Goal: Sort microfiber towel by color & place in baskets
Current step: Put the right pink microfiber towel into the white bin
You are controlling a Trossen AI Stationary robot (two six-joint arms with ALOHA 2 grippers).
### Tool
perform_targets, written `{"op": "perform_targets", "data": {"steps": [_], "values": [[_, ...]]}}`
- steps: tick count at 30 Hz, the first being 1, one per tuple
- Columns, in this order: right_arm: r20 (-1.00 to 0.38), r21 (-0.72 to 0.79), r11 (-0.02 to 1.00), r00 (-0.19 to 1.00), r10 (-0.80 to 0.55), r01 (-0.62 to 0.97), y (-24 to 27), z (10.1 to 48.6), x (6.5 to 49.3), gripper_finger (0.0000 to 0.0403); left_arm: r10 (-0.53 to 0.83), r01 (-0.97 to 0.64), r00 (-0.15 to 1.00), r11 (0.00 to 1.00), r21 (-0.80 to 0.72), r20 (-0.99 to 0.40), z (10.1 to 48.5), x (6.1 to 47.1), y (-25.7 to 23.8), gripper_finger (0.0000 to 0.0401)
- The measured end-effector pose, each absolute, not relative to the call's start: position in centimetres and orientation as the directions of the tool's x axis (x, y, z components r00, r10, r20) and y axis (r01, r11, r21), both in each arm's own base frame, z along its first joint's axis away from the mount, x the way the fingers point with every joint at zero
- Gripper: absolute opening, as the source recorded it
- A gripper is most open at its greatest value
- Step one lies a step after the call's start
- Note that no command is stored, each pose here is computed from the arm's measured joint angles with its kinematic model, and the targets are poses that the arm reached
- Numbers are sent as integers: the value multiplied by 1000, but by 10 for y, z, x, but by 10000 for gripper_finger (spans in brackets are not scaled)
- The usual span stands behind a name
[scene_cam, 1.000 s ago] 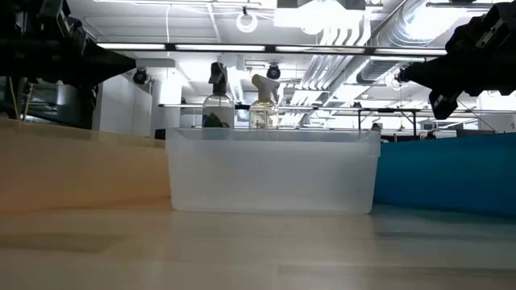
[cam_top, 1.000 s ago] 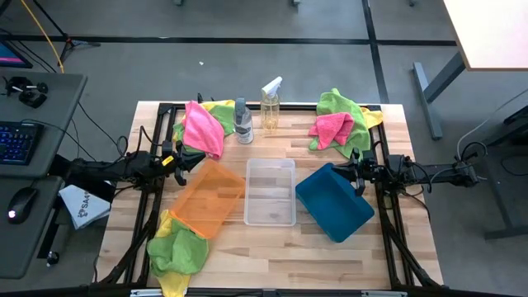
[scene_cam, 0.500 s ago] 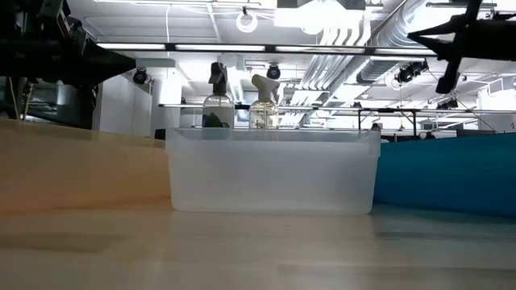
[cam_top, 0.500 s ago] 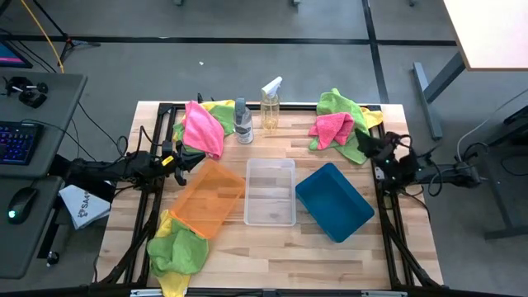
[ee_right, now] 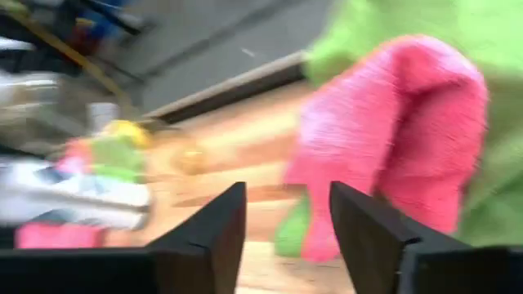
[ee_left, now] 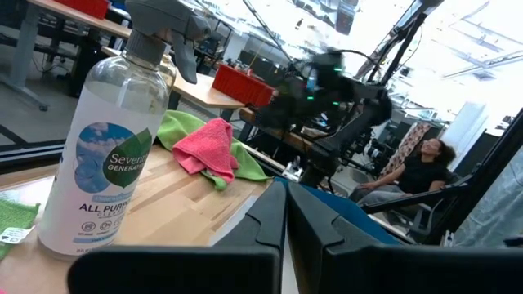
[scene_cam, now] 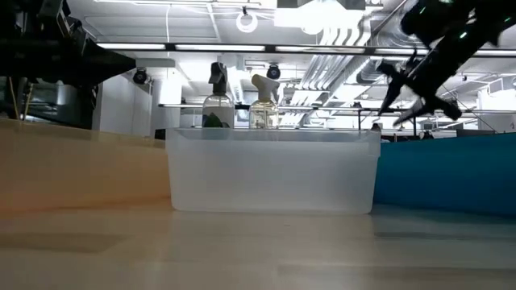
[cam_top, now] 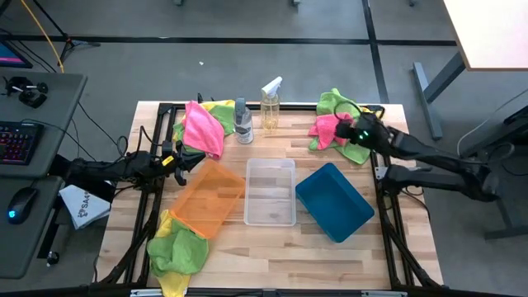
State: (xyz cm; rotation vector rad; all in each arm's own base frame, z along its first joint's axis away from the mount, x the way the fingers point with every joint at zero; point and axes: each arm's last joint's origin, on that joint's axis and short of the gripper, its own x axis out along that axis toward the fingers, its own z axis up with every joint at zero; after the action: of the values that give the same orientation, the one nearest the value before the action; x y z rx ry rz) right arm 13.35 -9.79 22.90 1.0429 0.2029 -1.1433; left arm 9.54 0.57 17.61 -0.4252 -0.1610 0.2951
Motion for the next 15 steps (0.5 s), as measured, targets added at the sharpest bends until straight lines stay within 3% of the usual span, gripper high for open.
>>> {"op": "perform_targets", "data": {"steps": [6, 15], "values": [[-681, 601, -104, 439, -586, 792, -141, 208, 137, 234, 314, -247, 945, 869, -428, 92, 176, 95, 6, 1], [-748, 517, -197, 327, -578, 833, -153, 189, 138, 241, 314, -247, 945, 869, -428, 92, 176, 95, 6, 1]]}}
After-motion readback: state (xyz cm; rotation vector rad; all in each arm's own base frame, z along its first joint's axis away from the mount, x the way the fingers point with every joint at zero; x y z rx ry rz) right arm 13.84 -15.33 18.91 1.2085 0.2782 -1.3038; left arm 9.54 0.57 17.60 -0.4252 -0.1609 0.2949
